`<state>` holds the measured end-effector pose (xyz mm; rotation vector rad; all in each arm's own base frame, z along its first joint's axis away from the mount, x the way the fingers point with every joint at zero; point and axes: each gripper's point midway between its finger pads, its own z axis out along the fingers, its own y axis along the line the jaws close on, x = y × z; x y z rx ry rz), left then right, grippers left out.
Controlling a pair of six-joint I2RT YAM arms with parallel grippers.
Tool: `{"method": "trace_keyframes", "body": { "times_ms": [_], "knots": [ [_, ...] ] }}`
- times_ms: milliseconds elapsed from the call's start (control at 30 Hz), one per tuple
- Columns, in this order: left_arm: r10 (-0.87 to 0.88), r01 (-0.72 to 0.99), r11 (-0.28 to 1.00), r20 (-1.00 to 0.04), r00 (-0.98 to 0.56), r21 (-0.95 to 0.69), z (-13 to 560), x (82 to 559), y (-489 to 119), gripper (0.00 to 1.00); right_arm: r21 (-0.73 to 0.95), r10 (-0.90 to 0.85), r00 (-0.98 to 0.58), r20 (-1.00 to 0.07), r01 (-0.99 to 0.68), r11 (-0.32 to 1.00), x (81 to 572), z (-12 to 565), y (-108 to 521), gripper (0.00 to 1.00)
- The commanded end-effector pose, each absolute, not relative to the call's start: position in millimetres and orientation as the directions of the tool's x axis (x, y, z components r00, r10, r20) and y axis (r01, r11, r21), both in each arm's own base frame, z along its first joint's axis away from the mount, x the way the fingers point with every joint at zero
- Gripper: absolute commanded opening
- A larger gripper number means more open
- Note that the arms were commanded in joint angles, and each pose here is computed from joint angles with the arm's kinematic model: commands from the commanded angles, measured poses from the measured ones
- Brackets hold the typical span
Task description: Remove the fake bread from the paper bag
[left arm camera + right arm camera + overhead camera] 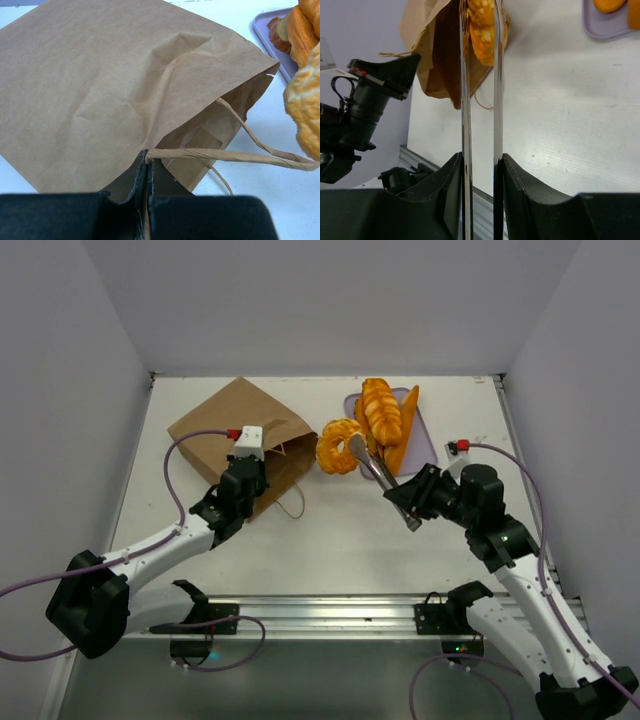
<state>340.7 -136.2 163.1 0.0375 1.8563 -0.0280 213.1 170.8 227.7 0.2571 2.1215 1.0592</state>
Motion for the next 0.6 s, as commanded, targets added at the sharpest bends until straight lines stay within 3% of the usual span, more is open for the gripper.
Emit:
{"method": "trace_keyframes", "body": {
  "times_ms": [0, 567],
  "knots": [
    [-0.028, 0.001, 1.000, -0.968, -0.248, -0.029, 171.1, 343.2, -129.7, 0.00, 0.678, 0.457, -0.620, -0.638, -0.171, 0.715, 223.0, 254.2, 153.6, 0.00],
    [-0.034, 0.027, 0.999, -0.969, -0.245, -0.042, 172.4, 341.0, -133.3, 0.00, 0.384, 0.330, -0.430, -0.840, -0.042, 0.922, 239.8, 299.8, 85.2, 0.00]
  ]
}}
